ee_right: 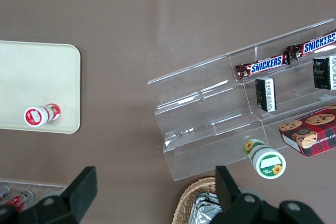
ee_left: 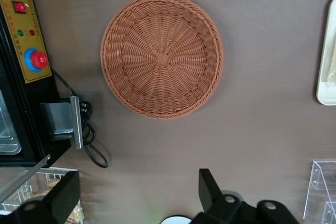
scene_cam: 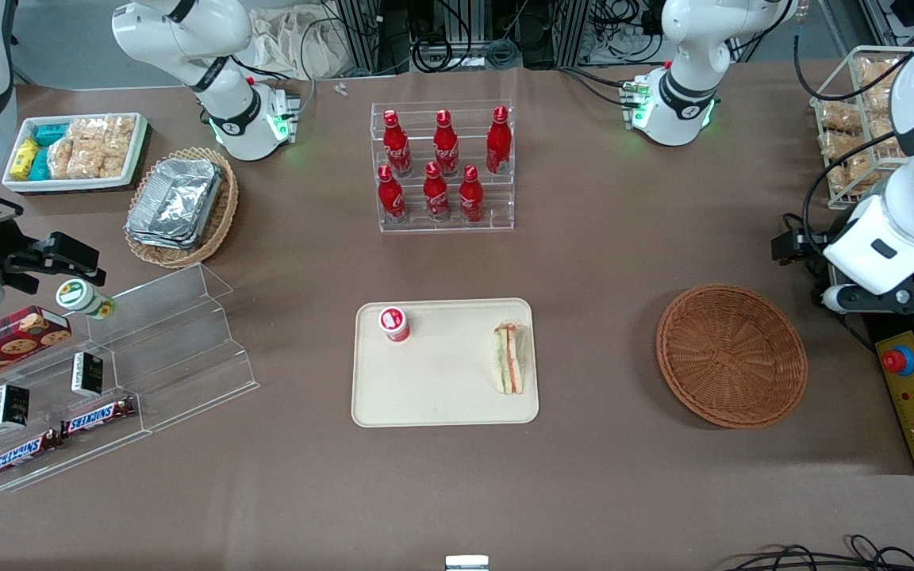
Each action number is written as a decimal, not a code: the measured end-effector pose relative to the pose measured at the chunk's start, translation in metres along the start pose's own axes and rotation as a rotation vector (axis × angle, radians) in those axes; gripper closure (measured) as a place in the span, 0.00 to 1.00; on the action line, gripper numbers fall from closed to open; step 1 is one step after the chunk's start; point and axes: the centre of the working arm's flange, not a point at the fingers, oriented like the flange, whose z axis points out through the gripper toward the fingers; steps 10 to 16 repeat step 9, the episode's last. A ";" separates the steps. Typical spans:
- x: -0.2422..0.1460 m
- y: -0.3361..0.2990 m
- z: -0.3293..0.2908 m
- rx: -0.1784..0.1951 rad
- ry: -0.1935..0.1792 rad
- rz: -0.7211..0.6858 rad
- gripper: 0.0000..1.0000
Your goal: Place sandwich from basket to tray
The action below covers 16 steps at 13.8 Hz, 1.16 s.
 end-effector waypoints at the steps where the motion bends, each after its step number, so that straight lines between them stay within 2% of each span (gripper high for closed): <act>1: 0.000 -0.006 0.000 -0.001 -0.001 -0.010 0.00; 7: 0.000 -0.035 -0.006 -0.013 0.015 -0.098 0.00; 9: -0.001 -0.057 -0.006 -0.053 0.012 -0.140 0.00; 16: -0.001 -0.057 -0.006 -0.053 0.012 -0.140 0.00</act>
